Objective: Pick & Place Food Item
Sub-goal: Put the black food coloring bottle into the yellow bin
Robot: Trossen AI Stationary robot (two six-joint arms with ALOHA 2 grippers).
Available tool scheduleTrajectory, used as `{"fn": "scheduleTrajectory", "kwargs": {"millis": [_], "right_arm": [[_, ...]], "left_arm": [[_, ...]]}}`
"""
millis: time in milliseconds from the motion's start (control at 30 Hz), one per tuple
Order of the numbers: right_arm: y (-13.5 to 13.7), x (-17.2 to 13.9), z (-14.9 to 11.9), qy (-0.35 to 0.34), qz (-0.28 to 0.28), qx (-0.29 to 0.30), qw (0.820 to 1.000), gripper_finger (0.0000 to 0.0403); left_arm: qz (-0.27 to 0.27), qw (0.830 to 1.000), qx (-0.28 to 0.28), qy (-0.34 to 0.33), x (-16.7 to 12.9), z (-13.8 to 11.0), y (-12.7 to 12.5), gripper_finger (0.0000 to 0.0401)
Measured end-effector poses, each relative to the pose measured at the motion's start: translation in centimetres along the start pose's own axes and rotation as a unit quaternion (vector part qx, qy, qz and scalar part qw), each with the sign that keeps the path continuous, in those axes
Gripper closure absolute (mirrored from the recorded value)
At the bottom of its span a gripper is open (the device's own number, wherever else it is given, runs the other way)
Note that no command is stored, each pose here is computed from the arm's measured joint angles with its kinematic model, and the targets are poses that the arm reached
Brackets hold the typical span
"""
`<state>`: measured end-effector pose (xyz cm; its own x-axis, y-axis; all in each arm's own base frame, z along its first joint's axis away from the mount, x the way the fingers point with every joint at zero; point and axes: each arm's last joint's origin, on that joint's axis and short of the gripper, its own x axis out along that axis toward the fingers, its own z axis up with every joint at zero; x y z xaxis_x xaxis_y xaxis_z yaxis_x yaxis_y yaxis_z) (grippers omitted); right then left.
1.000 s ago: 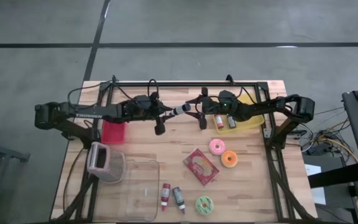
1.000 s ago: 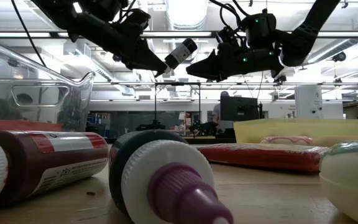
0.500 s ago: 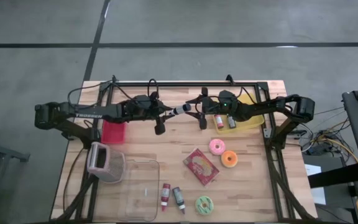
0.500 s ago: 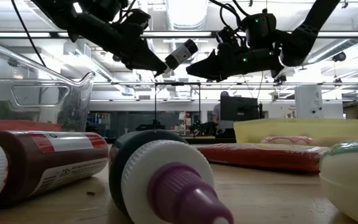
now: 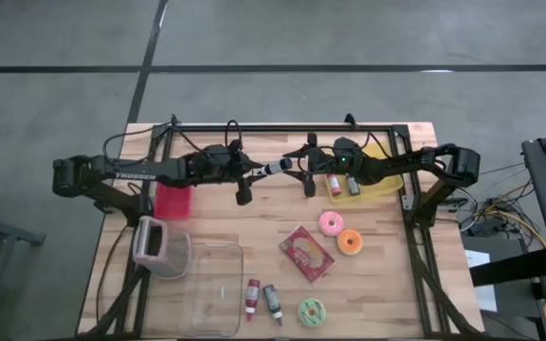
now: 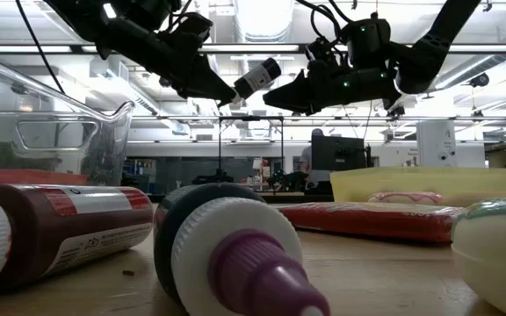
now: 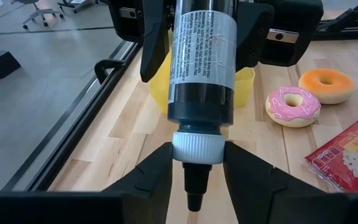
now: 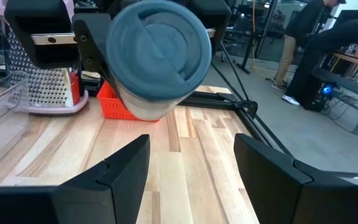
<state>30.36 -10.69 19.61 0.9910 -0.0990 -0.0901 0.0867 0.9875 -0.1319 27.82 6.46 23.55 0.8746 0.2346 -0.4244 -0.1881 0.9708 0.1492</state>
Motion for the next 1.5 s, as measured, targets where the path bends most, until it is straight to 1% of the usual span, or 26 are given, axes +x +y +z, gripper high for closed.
{"fn": "scheduleTrajectory", "kwargs": {"millis": [133, 233, 500, 833, 1000, 1133, 1300, 1500], "right_arm": [[0.0, 0.0, 0.0, 0.0, 0.0, 0.002, 1.0, 0.0172], [0.3, 0.1, 0.1, -0.001, 0.005, 0.016, 1.0, 0.0172], [0.5, 0.1, 0.1, -0.003, 0.009, 0.011, 1.0, 0.0172], [0.5, 0.1, 0.1, -0.002, 0.009, 0.013, 1.0, 0.0172], [0.6, 0.1, -0.1, 0.01, 0.013, 0.04, 0.999, 0.0172], [0.8, 0.2, -0.2, 0.013, 0.017, 0.022, 1.0, 0.0172], [1.3, 0.2, 0.2, 0.002, 0.025, -0.016, 1.0, 0.0172], [1.2, 0.6, 1.2, -0.014, 0.024, -0.022, 0.999, 0.0172]], "left_arm": [[0.0, 1.0, 0.0, 0.0, 0.0, 0.0, 0.0, 0.0266], [0.0, 1.0, 0.001, 0.0, 0.0, 0.0, 0.0, 0.0267], [0.0, 1.0, 0.0, 0.0, 0.0, 0.0, 0.0, 0.0296], [0.0, 1.0, 0.0, 0.0, 0.0, 0.0, 0.0, 0.0294], [0.0, 1.0, 0.0, 0.0, 0.0, 0.0, 0.0, 0.0294], [0.0, 1.0, 0.0, 0.0, 0.0, 0.0, 0.0, 0.0294], [0.0, 1.0, 0.0, 0.003, 0.0, -0.1, 0.0, 0.0294], [-0.001, 1.0, 0.0, 0.004, 0.0, -0.1, 0.0, 0.0295]]}}
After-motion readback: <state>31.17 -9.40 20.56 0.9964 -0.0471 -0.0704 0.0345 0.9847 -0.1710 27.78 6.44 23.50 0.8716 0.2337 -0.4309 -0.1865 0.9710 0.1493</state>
